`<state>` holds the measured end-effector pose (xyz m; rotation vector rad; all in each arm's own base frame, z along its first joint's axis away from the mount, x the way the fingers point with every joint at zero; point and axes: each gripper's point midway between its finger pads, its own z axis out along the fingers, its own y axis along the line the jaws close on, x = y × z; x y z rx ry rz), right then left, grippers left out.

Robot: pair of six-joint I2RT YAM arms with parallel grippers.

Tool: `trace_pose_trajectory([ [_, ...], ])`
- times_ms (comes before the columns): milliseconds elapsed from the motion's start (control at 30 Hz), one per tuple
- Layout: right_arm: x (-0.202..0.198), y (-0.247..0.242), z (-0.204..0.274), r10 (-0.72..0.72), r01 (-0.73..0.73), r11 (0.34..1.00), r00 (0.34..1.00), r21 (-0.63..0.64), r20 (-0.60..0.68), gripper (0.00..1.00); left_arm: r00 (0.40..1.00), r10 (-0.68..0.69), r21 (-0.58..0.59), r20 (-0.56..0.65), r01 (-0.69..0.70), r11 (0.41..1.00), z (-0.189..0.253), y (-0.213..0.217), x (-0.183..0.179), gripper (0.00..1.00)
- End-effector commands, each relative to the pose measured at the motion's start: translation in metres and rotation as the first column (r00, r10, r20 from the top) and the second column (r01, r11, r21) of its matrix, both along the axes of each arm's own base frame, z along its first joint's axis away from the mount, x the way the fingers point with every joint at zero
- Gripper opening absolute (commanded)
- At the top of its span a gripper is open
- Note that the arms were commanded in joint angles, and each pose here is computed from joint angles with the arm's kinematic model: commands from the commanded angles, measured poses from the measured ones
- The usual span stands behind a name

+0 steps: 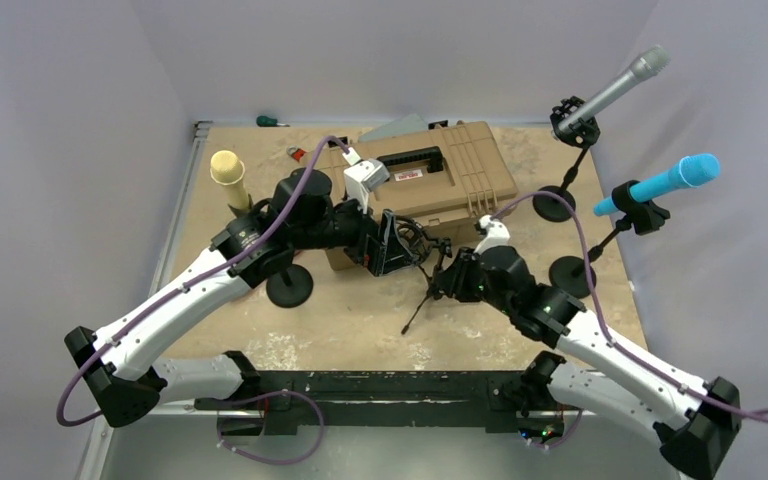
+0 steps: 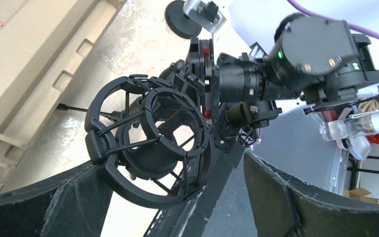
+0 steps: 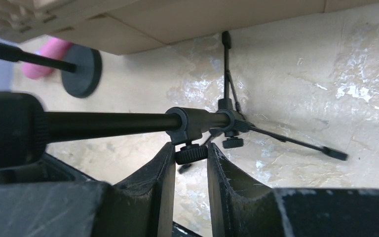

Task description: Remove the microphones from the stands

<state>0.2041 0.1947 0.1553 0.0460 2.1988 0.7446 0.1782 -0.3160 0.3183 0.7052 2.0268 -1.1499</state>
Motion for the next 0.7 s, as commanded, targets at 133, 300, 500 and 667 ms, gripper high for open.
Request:
trace_pose_trajectory([
  [133, -0.003, 0.032, 0.009, -0.122, 0.14, 0.965, 0.988, -0.224, 0.09, 0.0, 0.998, -0.011, -0.033, 0.062, 0.013, 0.999, 0.02, 0.001, -0.002, 0.93],
  [300, -0.01, 0.036, -0.001, -0.141, 0.176, 0.931, 0.982, -0.32, 0.129, 0.0, 0.997, 0.004, -0.019, 0.071, -0.003, 1.0, 0.015, 0.007, -0.002, 0.93],
  [500, -0.02, 0.063, 0.006, -0.036, 0.062, 0.968, 0.993, -0.242, 0.11, 0.24, 0.997, 0.005, -0.022, 0.072, -0.003, 1.0, 0.015, 0.009, -0.004, 0.93],
  [667, -0.035, 0.065, 0.026, 0.025, -0.015, 0.996, 0.993, -0.086, 0.112, 0.52, 0.998, -0.001, -0.027, 0.069, 0.003, 1.0, 0.016, 0.008, -0.005, 0.95],
])
